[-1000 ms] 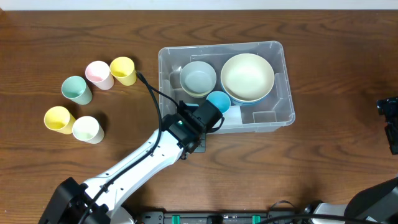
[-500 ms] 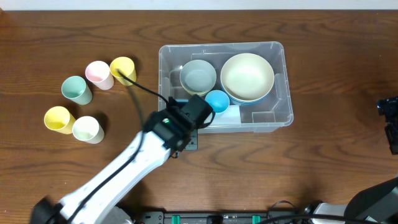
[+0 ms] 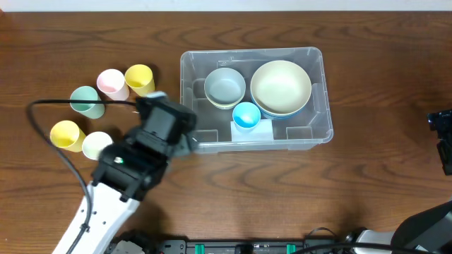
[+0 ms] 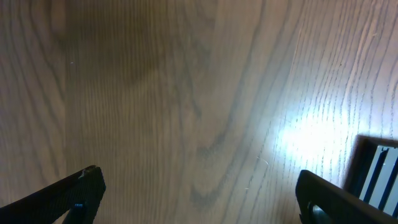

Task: Pack container
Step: 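Move the left gripper to the white cup and grasp its rim, then lift the white cup and carry it right over the bin, then lower the white cup onto the light blue cup and release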

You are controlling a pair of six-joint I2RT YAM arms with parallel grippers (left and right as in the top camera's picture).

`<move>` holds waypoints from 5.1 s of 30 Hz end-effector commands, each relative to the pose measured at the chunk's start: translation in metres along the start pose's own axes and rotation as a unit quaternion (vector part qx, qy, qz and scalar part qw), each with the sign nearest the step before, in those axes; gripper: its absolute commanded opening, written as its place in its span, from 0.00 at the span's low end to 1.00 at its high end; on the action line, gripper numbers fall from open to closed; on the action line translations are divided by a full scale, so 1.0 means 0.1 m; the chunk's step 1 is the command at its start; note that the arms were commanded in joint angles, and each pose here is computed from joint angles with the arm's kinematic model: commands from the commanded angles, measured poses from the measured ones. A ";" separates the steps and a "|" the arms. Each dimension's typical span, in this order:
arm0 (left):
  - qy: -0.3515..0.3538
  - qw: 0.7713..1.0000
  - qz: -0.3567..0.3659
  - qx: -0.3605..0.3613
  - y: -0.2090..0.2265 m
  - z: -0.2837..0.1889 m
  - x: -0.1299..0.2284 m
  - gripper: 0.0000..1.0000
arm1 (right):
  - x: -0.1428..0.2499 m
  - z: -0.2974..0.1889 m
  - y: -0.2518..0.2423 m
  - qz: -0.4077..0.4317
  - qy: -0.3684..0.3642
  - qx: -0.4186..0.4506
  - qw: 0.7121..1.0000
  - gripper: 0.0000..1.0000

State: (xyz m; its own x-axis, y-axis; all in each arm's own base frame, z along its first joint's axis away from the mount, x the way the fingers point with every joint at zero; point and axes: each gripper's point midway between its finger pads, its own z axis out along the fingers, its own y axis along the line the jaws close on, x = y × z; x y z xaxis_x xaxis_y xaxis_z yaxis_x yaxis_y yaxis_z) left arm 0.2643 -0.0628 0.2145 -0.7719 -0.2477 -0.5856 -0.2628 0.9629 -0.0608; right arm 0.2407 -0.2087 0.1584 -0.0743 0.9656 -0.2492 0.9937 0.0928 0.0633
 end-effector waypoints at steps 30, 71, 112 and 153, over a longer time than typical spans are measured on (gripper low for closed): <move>0.208 0.932 -0.176 -0.238 1.54 1.43 0.26 0.96 | -0.02 0.00 -0.02 0.012 -0.002 0.002 1.000 0.99; 0.066 0.970 -0.077 0.222 0.14 0.05 -0.32 0.06 | -0.02 0.00 -0.02 0.012 -0.002 0.002 1.000 0.99; -0.008 0.913 0.270 0.305 -1.94 0.22 0.09 0.06 | -0.02 0.00 -0.02 0.012 -0.002 0.002 1.000 0.99; 0.022 0.910 0.314 0.268 -2.14 0.57 0.46 0.08 | -0.02 0.00 -0.02 0.012 -0.002 0.002 1.000 0.99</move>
State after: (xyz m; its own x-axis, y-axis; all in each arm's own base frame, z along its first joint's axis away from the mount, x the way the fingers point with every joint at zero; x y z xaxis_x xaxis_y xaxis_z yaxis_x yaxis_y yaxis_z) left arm 0.3107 -0.2728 0.1485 -0.7131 0.3788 -0.5899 0.5507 0.8234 -0.1369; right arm 0.2407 -0.2087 0.1584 -0.0744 0.9657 -0.2489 0.9937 0.0928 0.0630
